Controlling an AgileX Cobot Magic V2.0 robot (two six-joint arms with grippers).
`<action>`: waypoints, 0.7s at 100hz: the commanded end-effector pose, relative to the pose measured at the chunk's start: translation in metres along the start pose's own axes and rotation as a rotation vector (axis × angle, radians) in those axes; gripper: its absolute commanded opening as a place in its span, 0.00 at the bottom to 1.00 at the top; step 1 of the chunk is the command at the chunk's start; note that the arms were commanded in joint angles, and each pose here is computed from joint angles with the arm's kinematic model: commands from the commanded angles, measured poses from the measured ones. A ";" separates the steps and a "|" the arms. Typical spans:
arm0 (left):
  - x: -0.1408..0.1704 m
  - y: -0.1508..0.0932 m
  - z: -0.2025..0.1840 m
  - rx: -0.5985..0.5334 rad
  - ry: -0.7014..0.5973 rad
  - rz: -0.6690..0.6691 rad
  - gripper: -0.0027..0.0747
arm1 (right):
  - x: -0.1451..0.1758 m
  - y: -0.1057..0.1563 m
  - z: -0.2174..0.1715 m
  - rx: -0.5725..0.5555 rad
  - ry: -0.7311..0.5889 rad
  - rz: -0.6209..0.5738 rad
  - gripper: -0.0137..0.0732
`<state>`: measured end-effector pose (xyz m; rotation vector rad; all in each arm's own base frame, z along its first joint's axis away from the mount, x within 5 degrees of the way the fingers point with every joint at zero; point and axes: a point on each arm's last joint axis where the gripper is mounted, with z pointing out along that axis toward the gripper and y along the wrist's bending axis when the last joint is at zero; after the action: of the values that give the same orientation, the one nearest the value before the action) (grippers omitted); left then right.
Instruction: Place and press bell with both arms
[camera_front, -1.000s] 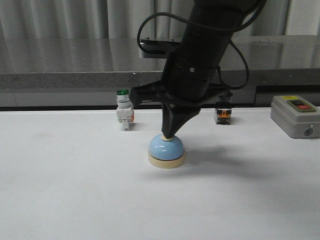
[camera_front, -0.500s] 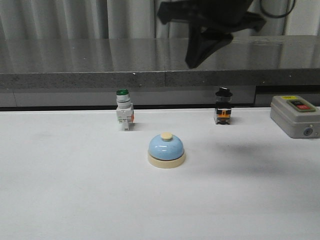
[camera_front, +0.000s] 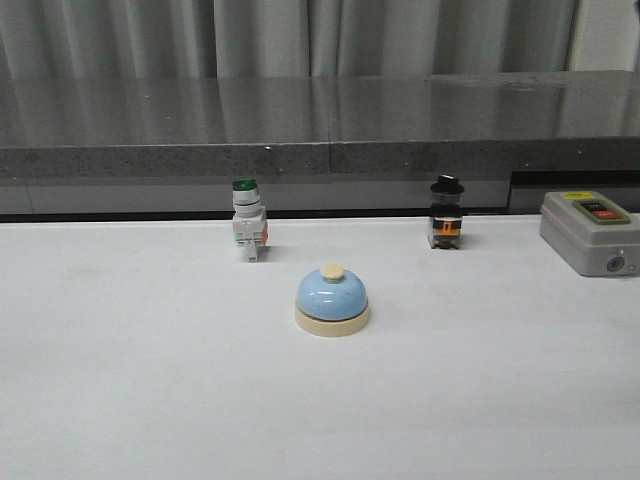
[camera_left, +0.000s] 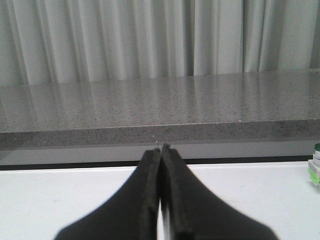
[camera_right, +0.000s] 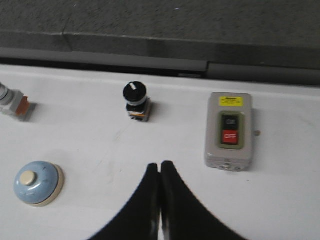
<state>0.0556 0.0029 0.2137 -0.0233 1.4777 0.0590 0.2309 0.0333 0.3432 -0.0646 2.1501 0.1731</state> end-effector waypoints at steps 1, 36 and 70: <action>0.006 -0.001 -0.002 0.004 -0.068 -0.014 0.01 | -0.002 -0.010 -0.032 0.041 -0.181 0.000 0.09; 0.006 -0.001 -0.002 0.004 -0.068 -0.014 0.01 | 0.057 -0.015 -0.098 0.081 -0.427 -0.003 0.09; 0.006 -0.001 -0.002 0.004 -0.068 -0.014 0.01 | 0.092 -0.011 -0.134 0.072 -0.561 -0.015 0.09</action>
<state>0.0556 0.0029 0.2137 -0.0233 1.4777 0.0590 0.0753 0.0055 0.3249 0.0154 1.6932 0.1150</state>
